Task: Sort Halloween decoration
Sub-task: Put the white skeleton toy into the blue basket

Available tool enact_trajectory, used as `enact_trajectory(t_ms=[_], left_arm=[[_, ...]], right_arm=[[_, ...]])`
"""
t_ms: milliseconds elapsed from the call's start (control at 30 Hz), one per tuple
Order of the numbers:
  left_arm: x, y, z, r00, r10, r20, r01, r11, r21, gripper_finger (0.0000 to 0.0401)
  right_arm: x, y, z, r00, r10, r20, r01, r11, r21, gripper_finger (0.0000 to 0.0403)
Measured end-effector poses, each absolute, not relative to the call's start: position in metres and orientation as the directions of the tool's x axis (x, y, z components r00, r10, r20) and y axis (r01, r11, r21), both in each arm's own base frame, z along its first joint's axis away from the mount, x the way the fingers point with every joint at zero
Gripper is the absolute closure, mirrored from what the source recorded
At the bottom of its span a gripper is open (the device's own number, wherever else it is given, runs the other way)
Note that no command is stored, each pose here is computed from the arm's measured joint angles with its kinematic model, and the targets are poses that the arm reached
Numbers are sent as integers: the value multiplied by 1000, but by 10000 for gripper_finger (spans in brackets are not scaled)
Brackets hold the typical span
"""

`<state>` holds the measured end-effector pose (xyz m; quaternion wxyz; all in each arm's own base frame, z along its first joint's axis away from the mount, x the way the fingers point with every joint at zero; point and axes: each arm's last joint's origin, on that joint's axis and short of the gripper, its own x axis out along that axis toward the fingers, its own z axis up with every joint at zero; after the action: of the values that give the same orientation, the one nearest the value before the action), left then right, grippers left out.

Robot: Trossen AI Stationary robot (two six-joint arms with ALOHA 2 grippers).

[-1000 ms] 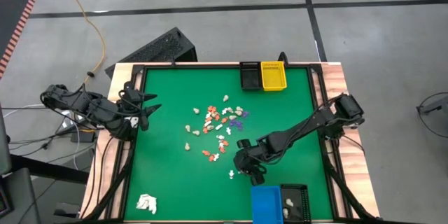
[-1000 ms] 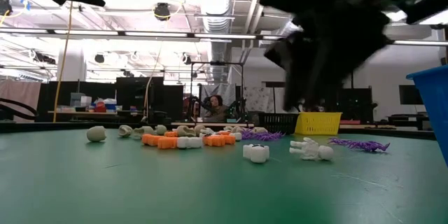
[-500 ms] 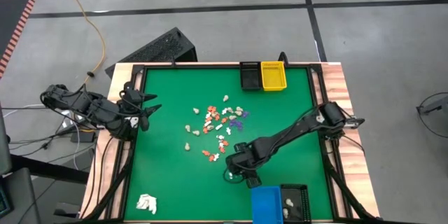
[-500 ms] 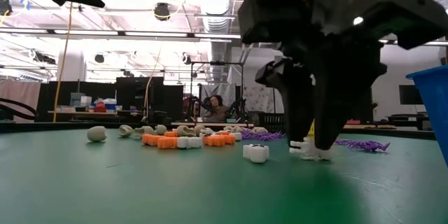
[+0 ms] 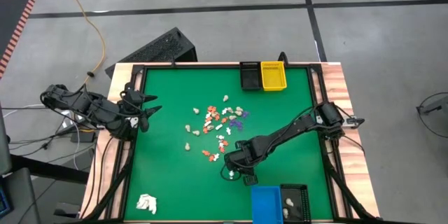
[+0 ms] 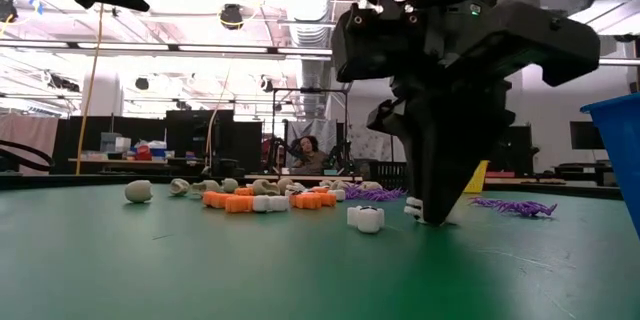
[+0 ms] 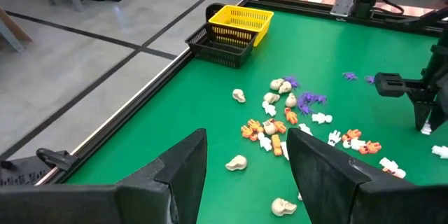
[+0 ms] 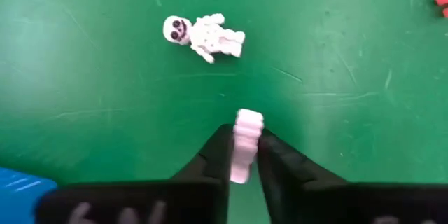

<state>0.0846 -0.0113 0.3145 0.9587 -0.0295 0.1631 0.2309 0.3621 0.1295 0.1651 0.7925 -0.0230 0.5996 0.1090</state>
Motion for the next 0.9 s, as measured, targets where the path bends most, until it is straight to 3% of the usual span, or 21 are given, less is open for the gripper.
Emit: enact_trajectory(t_ms=[133,333,600,900], left_arm=[[85,-11,314,840,433,-327,-452,892,19,212],[85,-11,314,840,433,-327,-452,892,19,212],[85,-11,314,839,433,-328,-452,892,21,212],[85,-11,314,840,433,-327,-452,892,19,212]], right_arm=[[362,130,166,254,152,-955,-201,974,101,392],[362,130,177,207,143,-968,-198,975,102,392],[352,141,222,232,156,-960,-187,976,114,399],[307,185,277,222,315,-923,-27,948,317,399]])
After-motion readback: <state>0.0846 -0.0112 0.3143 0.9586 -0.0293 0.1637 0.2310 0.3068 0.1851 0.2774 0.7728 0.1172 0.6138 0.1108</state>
